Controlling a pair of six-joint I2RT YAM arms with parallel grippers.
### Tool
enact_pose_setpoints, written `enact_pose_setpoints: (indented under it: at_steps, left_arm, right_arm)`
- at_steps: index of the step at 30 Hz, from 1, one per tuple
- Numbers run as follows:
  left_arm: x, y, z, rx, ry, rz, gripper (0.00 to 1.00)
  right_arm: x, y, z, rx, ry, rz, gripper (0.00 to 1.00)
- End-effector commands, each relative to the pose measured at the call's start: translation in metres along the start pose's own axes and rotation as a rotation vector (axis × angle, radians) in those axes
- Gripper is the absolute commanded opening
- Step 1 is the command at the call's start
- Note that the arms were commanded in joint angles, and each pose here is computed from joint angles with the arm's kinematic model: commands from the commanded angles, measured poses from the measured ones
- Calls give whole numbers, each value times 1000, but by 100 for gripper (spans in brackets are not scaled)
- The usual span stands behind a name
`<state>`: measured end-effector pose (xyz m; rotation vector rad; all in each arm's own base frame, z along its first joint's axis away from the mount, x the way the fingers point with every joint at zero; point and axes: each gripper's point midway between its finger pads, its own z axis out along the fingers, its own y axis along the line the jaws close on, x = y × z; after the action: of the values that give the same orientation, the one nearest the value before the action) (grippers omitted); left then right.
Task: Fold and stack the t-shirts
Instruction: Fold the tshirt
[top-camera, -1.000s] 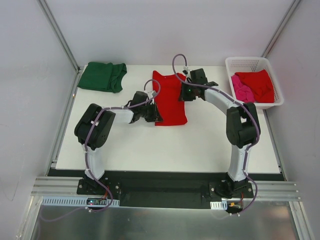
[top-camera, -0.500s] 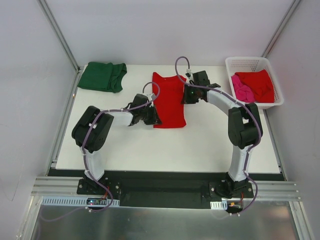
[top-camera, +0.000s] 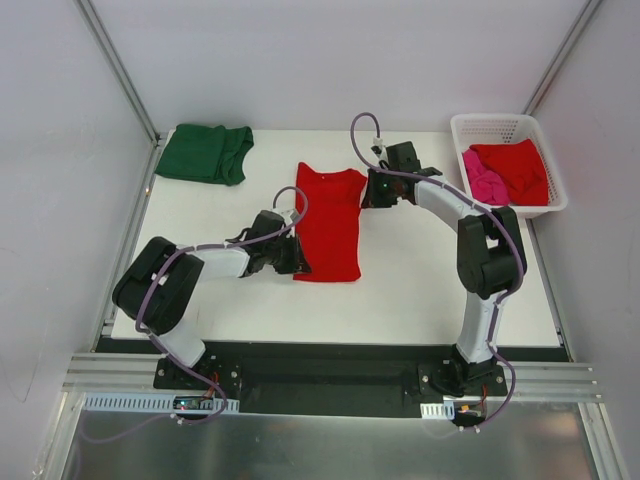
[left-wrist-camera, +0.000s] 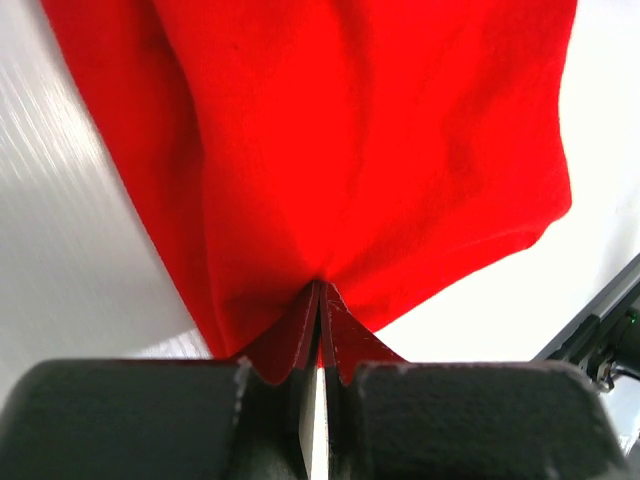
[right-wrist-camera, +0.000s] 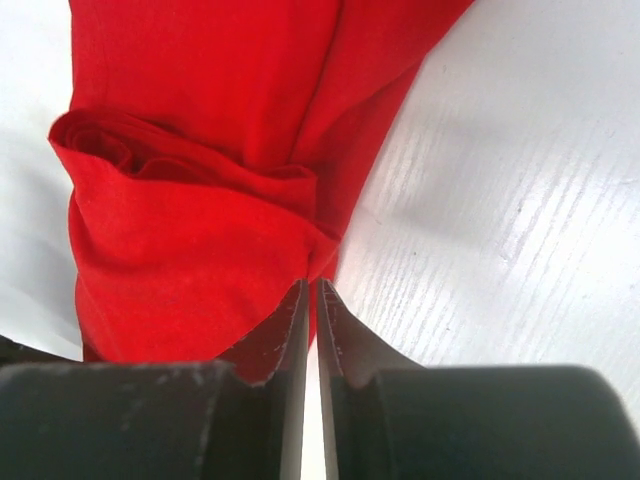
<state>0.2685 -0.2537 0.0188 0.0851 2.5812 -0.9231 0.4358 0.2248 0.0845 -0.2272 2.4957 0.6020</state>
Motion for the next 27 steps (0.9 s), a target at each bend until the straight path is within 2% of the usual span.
enact_pose_setpoints:
  at_steps: [1,6,9,10,15,27]
  left_arm:
    - [44,29,-8,-119,117,-30,0]
    - [48,29,-11,-121,114,-37,0]
    - [49,30,-13,-124,114,-39,0]
    - [49,30,-13,-123,113,-35,0]
    - [50,30,-13,-121,115,-36,0]
    - [50,30,-15,-124,108,-35,0]
  right_arm:
    - [-21,21,-14,-89,-54,-18,11]
    - [-14,37,-4,-186,-11,9,11]
    - [-11,37,0,-193,8,8,20]
    - [-10,36,2,-189,11,8,28]
    - [-7,31,10,-170,34,11,32]
    - [3,17,16,-114,64,-15,34]
